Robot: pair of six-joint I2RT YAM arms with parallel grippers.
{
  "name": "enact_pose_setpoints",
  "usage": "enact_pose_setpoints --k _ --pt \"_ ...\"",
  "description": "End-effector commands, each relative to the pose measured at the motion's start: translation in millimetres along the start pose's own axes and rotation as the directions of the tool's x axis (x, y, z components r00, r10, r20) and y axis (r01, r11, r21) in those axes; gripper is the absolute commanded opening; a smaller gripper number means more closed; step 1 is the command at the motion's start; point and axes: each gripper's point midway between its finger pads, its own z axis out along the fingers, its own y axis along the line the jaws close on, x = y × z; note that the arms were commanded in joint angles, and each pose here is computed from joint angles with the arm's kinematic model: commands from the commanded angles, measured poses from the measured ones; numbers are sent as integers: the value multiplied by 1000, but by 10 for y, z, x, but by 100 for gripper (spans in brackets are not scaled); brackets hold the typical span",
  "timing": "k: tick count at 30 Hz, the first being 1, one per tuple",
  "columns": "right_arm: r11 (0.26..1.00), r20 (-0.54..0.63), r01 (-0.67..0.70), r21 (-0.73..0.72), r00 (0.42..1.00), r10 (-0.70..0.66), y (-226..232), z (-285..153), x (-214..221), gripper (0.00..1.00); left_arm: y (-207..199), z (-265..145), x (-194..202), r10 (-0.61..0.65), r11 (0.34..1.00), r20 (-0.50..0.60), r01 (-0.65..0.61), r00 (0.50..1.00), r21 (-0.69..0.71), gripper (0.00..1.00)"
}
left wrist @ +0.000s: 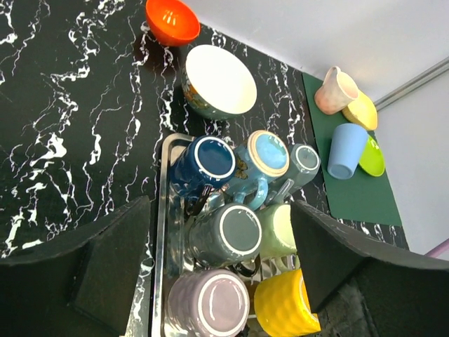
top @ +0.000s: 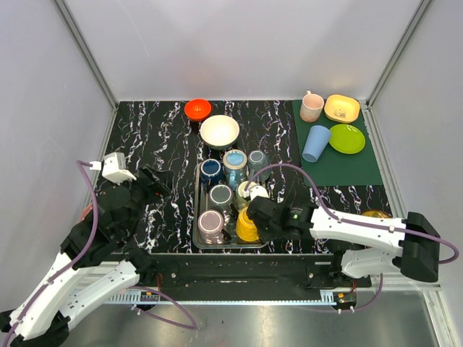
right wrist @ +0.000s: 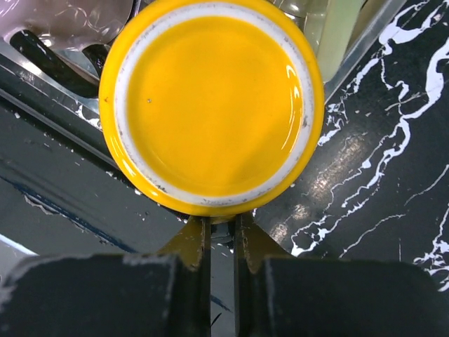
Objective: Turn the mug right side up
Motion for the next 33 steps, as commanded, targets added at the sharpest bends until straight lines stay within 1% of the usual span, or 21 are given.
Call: enact_pose_setpoints --k 1,3,7,11,14,15,18,20,21,22,23,24,25,26,27,28,29,30,31,32,33 --pt "998 102 -41 -36 994 45 189 83 -294 0 73 13 44 2 1000 5 -1 1000 -20 84" --pt "999 102 -45 -14 994 46 169 139 -308 0 84 17 68 2 1000 1 -2 1000 -21 85" --pt "998 51 -30 56 998 27 100 302 -216 0 115 18 107 3 1000 -2 -3 1000 -24 85" --pt "997 37 -22 73 999 19 97 358 -181 0 137 14 120 5 1000 0 -5 1000 -26 85" --pt "998 37 -19 57 999 17 146 307 -189 27 146 25 147 7 1000 -5 -7 1000 -28 85" --pt "999 51 -20 46 999 17 167 249 -216 42 149 27 152 10 1000 -7 -10 1000 -30 86" --pt "999 101 -32 -12 994 33 277 -17 -348 55 162 36 156 18 999 -8 -18 1000 -38 87" --pt "997 142 -39 -65 989 48 372 -278 -494 68 170 50 163 28 998 -12 -28 1000 -47 88" --pt "993 196 -47 -109 978 68 410 -498 -608 71 173 56 167 35 998 -15 -36 999 -50 89" --pt "992 243 -59 -114 966 85 382 -637 -717 75 173 61 173 45 998 -21 -46 999 -53 91" --pt "990 310 -70 -126 945 106 360 -829 -883 75 176 93 205 60 996 -36 -63 998 -63 93" --pt "986 389 -97 -139 910 144 273 -1076 -1016 76 165 113 222 72 995 -47 -75 996 -65 97" --pt "987 490 -151 -60 857 161 40 -1222 -1185 77 139 124 217 87 994 -57 -91 995 -62 99" --pt "984 560 -178 -19 813 157 -106 -1363 -1312 80 105 188 292 106 991 -97 -113 990 -67 99" --pt "974 617 -225 25 770 162 -296 -1493 -1389 82 88 217 334 117 989 -123 -126 985 -71 99" --pt "943 659 -317 104 732 173 -623 -1546 -1487 83 29 240 335 121 989 -141 -131 983 -62 99" --pt "926 667 -360 117 719 195 -797 -1582 -1560 84 -7 324 454 135 986 -199 -151 971 -65 99" --pt "909 659 -400 118 716 230 -938 -1538 -1600 84 -37 353 501 137 986 -229 -155 964 -61 99" --pt "916 616 -398 56 735 282 -932 -1450 -1613 85 -97 380 506 134 987 -246 -151 960 -50 99" --pt "862 626 -502 68 694 355 -1318 -1409 -1649 85 -134 431 604 134 988 -295 -151 946 -37 99" --pt "854 608 -519 45 692 388 -1376 -1339 -1663 85 -160 459 631 130 989 -309 -146 942 -29 99"
